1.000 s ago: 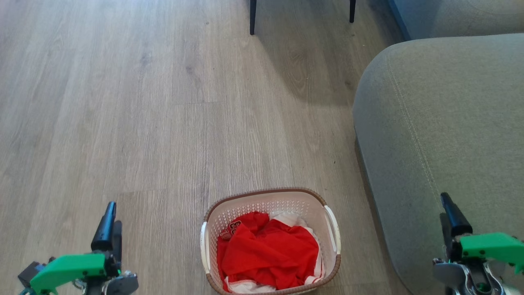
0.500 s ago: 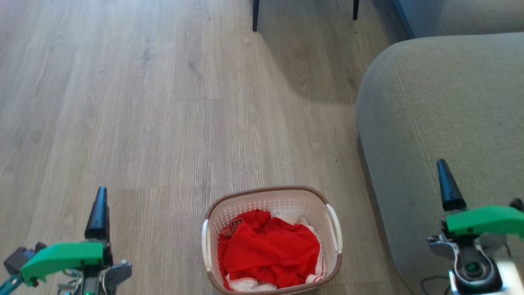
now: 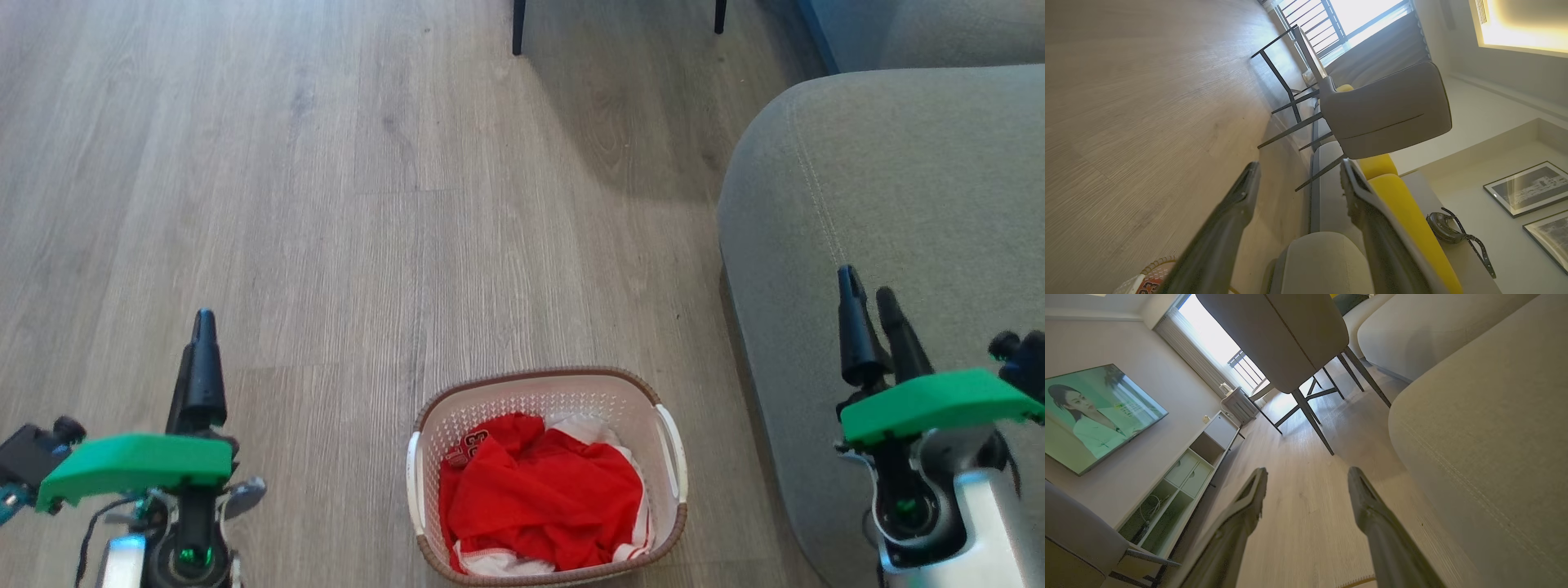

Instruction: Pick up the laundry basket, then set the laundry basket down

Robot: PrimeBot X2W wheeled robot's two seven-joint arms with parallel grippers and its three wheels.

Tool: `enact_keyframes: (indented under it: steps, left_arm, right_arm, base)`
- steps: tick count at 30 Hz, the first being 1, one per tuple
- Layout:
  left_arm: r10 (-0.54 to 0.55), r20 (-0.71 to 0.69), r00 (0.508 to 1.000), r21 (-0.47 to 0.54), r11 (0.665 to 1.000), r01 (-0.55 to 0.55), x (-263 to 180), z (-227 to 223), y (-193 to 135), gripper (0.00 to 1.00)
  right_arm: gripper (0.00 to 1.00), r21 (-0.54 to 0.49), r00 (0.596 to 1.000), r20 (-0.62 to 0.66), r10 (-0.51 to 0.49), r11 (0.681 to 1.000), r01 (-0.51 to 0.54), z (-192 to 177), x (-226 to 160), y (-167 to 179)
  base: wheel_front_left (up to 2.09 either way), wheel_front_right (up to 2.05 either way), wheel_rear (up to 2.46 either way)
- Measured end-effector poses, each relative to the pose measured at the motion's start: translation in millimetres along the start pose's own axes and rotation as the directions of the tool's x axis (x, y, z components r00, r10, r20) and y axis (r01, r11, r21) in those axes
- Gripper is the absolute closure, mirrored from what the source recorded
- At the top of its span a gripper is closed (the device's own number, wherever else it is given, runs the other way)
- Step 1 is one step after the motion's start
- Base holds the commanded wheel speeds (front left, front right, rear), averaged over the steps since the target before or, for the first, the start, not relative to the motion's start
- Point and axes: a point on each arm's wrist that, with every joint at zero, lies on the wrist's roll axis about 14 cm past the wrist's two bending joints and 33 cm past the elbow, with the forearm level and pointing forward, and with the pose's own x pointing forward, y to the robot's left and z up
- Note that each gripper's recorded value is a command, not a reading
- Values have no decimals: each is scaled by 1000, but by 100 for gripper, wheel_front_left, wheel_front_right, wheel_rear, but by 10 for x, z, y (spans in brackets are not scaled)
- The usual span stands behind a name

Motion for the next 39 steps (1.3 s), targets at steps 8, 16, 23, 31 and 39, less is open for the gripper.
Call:
enact_keyframes:
  steps: [8, 16, 23, 31, 39]
  left_arm:
    - [8, 14, 1000, 215, 977, -10, 59, -45, -231, 0]
    - [-19, -20, 1000, 482, 876, 26, 45, -361, -487, 0]
    - [-41, -30, 999, 615, 787, 51, 28, -524, -614, 0]
    - [-104, -119, 987, 692, 704, 158, -52, -801, -702, 0]
    - [-73, -133, 988, 648, 748, 142, -15, -791, -475, 0]
  right_arm:
    - [0, -172, 996, 20, 92, 981, -87, 97, 90, 241]
    - [0, -327, 984, 27, 178, 931, -160, 128, 140, 472]
    - [0, -424, 975, 19, 221, 885, -193, 119, 144, 578]
    - [0, -528, 969, 18, 245, 826, -199, 121, 133, 628]
    - [0, -657, 967, -6, 253, 728, -194, 65, 114, 612]
  base:
    - [0, 0, 0]
    - [0, 0, 0]
    - [0, 0, 0]
    - [0, 0, 0]
    - [0, 0, 0]
